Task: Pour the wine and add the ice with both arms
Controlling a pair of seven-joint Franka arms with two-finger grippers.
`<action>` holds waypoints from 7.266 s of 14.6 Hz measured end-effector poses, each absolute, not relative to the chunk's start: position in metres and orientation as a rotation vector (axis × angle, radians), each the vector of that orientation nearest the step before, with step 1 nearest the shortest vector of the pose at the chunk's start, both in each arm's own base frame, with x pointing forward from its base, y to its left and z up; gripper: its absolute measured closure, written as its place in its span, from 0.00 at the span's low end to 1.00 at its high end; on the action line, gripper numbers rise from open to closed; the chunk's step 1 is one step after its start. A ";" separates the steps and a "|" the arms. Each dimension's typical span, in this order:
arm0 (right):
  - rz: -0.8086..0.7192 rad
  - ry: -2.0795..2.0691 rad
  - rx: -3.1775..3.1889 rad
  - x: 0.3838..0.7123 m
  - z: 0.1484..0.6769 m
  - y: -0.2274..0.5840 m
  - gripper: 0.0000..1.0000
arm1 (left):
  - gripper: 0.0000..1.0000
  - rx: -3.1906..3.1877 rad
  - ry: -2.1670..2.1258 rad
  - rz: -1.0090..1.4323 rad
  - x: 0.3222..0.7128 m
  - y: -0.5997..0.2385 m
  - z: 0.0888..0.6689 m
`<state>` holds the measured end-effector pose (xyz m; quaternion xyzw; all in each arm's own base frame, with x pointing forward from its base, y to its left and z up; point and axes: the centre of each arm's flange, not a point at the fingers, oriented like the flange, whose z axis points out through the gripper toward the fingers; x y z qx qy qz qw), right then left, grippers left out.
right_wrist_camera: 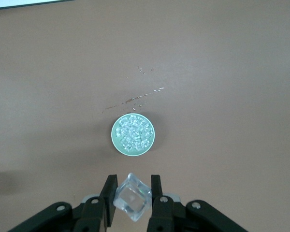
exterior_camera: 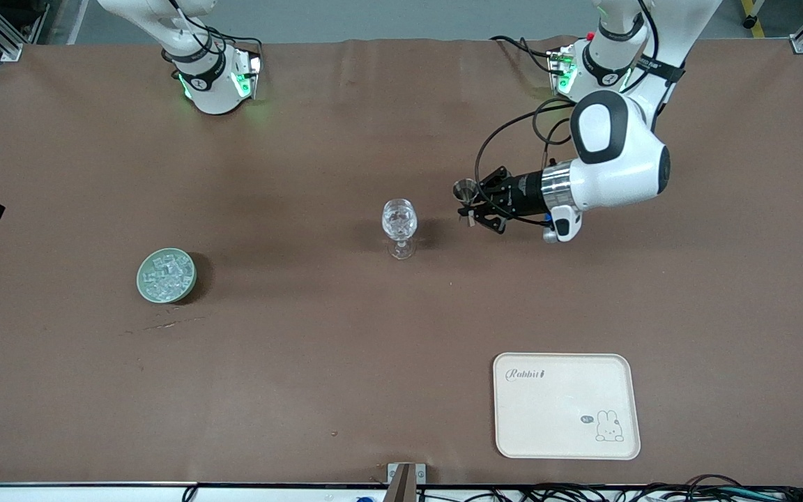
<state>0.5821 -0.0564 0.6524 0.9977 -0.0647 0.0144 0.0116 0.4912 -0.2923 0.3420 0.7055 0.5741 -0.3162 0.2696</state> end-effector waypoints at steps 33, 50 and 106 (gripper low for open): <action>0.009 -0.196 3.127 0.583 0.642 -0.053 0.68 | 0.78 2.503 1.619 -0.248 0.494 -0.442 0.342; 0.010 -0.194 3.140 0.583 0.642 -0.052 0.68 | 0.78 2.643 1.656 -0.072 0.481 -0.454 0.353; -0.110 -0.811 3.086 0.497 0.391 0.491 0.68 | 0.78 1.315 1.691 -0.630 0.764 -0.060 0.143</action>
